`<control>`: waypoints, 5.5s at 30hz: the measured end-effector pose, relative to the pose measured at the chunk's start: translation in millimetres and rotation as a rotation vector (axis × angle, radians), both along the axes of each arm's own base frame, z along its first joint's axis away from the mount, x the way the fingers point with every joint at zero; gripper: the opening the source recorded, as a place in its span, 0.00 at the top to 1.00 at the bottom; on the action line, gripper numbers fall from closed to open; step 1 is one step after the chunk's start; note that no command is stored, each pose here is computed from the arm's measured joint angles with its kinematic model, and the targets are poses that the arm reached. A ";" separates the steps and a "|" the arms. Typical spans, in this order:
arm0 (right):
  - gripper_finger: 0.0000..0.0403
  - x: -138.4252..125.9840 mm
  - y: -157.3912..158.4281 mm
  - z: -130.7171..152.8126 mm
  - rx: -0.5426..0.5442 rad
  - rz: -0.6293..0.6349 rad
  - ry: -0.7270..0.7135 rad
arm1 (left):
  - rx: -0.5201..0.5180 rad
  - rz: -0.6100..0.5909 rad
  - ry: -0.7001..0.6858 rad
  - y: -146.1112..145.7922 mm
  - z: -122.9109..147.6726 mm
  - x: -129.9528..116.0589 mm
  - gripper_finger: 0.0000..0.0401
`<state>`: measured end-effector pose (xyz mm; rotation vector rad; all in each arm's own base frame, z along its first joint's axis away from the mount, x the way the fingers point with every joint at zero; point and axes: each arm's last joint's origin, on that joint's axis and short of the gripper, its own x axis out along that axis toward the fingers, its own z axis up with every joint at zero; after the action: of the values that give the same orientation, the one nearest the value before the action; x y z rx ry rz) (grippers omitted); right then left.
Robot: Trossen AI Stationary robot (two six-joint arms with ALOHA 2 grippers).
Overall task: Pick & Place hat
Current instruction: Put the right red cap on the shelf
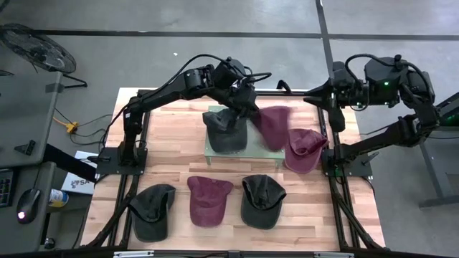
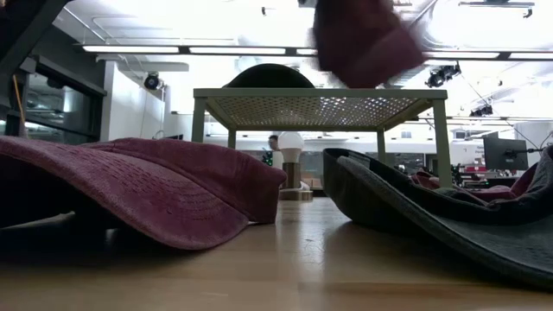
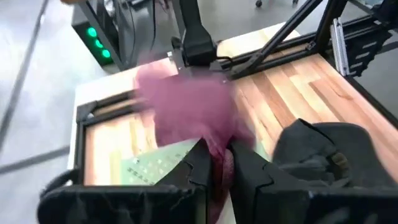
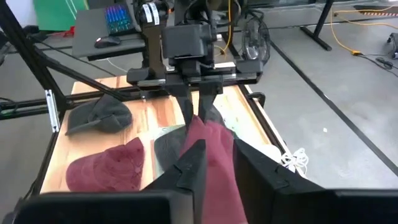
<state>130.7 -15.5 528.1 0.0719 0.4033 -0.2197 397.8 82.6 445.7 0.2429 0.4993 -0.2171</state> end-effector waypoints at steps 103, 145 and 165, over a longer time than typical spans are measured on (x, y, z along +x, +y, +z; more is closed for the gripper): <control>0.99 56.2 -11.5 -126.3 0.425 -0.242 -0.052 | 0.028 0.157 -0.190 -7.3 38.3 -17.0 0.68; 0.99 65.9 -51.1 -192.2 0.303 -0.273 0.094 | 0.021 0.162 -0.191 -7.2 38.1 -16.5 0.68; 0.99 70.3 -75.0 -204.5 0.217 -0.158 0.192 | 0.031 0.180 -0.211 -6.5 39.9 -15.8 0.68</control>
<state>201.0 -90.5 323.5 0.2983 0.6130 -0.3399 382.1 76.2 485.6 0.2466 0.3133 -0.0081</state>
